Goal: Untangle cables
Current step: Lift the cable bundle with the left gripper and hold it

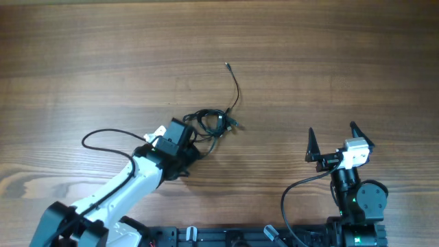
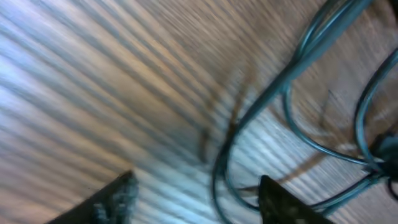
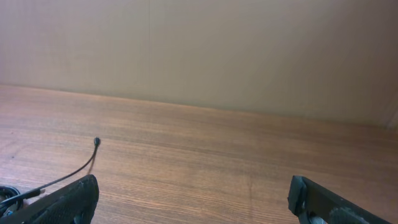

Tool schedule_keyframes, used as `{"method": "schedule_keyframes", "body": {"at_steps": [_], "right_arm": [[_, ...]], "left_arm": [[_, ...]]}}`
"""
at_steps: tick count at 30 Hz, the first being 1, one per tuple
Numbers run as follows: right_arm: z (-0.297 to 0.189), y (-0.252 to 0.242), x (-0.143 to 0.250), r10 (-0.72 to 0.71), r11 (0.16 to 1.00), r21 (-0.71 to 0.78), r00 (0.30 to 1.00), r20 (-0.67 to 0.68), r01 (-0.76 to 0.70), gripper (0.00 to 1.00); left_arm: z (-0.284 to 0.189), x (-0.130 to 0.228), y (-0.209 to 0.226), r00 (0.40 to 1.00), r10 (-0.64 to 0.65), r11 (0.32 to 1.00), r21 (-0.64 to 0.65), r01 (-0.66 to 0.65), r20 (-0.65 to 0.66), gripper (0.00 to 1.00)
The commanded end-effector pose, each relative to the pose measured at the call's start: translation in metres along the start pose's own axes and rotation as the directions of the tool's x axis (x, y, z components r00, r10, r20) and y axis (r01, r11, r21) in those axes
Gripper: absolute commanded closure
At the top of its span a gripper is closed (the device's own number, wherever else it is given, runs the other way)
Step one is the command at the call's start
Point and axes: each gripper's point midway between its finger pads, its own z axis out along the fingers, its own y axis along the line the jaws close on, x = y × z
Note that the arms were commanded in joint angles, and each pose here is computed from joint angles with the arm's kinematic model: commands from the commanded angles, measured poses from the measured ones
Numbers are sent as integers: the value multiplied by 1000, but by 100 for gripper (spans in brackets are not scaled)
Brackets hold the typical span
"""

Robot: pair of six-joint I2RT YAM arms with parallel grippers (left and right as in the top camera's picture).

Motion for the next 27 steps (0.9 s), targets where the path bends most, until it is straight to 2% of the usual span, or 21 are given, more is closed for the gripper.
{"method": "schedule_keyframes", "body": {"at_steps": [1, 6, 10, 15, 19, 23, 24, 26, 27], "right_arm": [[-1, -3, -3, -7, 1000, 18, 1000, 13, 6, 0], [-1, -3, -3, -7, 1000, 19, 1000, 13, 6, 0], [-1, -3, -3, -7, 1000, 18, 1000, 13, 7, 0], [-1, -3, -3, -7, 1000, 18, 1000, 13, 6, 0], [-1, -3, -3, -7, 1000, 19, 1000, 13, 6, 0], [-1, -8, -5, -51, 998, 46, 998, 21, 50, 0], [-1, -5, -8, -40, 999, 29, 999, 32, 39, 0], [-3, 24, -12, 86, 986, -145, 995, 41, -80, 0], [-7, 43, -12, 167, 953, -260, 986, 15, -157, 0]], "left_arm": [[4, 11, -5, 997, -48, 999, 18, 49, -66, 59], [2, 7, -6, 998, -8, 1000, 24, 10, -56, 96], [-29, -16, -25, 999, 40, 997, 64, -39, -10, 96], [-90, -44, -71, 992, 67, 969, 229, -90, 103, 96], [-102, -46, -76, 990, 62, 958, 271, -96, 130, 96], [-102, -41, -79, 996, 31, 955, 291, -55, 88, 96], [-103, -39, -80, 997, 19, 954, 299, -40, 72, 96], [-104, -37, -84, 998, 18, 948, 315, -36, 61, 96], [-104, -37, -85, 998, 18, 947, 320, -38, 64, 96]]}}
